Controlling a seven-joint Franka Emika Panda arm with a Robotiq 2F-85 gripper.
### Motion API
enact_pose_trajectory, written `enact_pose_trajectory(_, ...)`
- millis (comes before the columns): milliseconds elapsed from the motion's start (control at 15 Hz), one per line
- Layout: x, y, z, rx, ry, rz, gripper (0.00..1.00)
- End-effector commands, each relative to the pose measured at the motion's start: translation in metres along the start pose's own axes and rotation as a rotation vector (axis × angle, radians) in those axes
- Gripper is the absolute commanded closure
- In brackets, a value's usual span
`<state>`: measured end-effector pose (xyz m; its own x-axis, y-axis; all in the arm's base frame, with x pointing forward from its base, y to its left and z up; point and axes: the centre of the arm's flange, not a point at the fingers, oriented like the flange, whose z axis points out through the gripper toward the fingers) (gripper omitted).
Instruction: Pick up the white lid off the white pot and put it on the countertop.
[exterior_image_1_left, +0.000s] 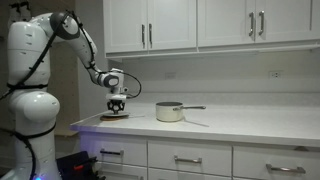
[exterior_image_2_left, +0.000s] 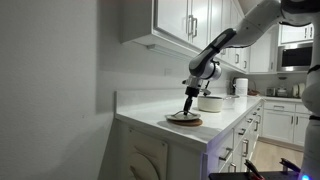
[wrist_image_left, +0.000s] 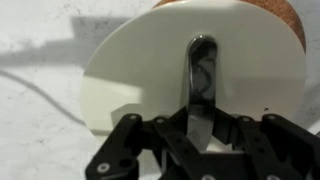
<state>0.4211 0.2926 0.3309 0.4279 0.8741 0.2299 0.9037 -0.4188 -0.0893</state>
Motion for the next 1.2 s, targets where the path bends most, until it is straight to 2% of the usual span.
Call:
enact_pose_trajectory(0, 0.01, -0.001, -0.022, -0.013, -0.016, 0.015, 0.55)
enact_pose_trajectory(467, 0.014, -0.004, -0.046, -0.045, 0.0, 0.004, 0.02)
enact_pose_trajectory(667, 0.012, -0.004, -0.059, -0.074, 0.002, 0.005, 0.0)
enact_pose_trajectory(867, 0.004, 0.003, -0.078, -0.179, -0.111, -0.01, 0.0)
enact_pose_trajectory(1067, -0.012, 0.009, -0.11, -0.21, -0.183, 0.035, 0.0)
enact_pose_trajectory(1133, -0.009, 0.009, -0.081, -0.191, -0.149, 0.004, 0.0)
